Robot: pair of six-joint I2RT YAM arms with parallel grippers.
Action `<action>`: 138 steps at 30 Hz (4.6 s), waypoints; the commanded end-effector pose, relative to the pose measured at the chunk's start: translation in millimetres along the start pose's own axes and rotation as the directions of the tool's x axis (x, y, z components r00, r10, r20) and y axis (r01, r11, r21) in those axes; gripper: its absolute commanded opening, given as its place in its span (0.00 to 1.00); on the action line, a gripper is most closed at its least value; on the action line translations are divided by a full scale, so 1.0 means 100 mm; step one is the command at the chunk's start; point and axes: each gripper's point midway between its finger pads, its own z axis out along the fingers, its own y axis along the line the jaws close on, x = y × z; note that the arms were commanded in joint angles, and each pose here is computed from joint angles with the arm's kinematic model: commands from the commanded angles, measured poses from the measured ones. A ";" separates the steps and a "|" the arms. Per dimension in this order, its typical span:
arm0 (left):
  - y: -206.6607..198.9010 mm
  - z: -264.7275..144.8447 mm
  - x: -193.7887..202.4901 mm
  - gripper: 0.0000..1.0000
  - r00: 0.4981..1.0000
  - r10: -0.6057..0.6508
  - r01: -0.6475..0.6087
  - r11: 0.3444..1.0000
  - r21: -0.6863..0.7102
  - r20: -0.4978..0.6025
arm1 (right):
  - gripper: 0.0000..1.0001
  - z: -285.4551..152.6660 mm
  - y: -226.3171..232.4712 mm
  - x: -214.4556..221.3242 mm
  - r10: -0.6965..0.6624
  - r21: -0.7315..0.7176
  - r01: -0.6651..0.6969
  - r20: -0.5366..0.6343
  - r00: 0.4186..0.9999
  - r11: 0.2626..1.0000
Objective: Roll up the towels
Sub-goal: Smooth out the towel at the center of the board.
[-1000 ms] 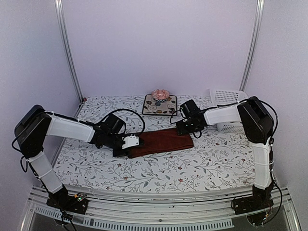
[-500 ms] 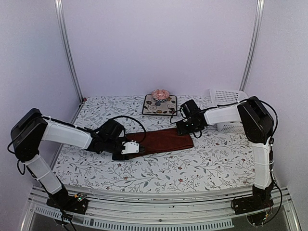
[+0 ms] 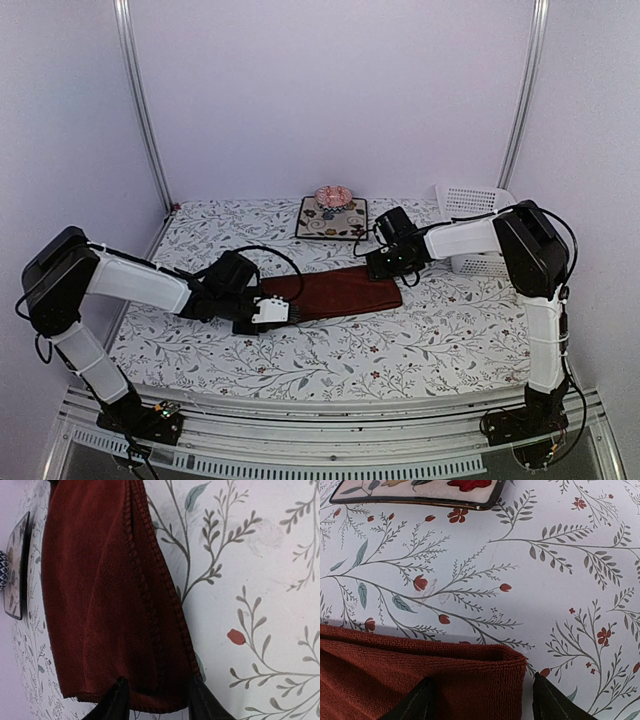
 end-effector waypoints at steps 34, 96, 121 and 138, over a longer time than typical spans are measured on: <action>0.03 0.00 -0.14 0.08 0.999 0.027 -0.027 1.000 0.009 0.040 | 0.66 0.06 0.01 0.03 0.011 -0.022 -0.012 -0.015 1.000 1.000; 1.03 -0.19 -0.49 0.15 0.801 -0.573 0.541 0.817 0.201 0.174 | 0.31 -0.41 0.45 -0.43 0.049 -0.296 -0.020 0.093 0.994 0.955; 0.87 0.70 0.86 0.06 0.795 -0.555 0.545 0.831 -0.113 -0.245 | 0.25 0.17 0.02 -0.08 0.123 -0.151 -0.123 -0.009 0.992 0.981; 1.83 -0.22 0.30 0.76 0.832 -0.553 0.547 0.807 -0.221 0.038 | 0.46 -0.85 0.26 -0.45 0.106 -0.325 -0.064 0.113 0.988 0.944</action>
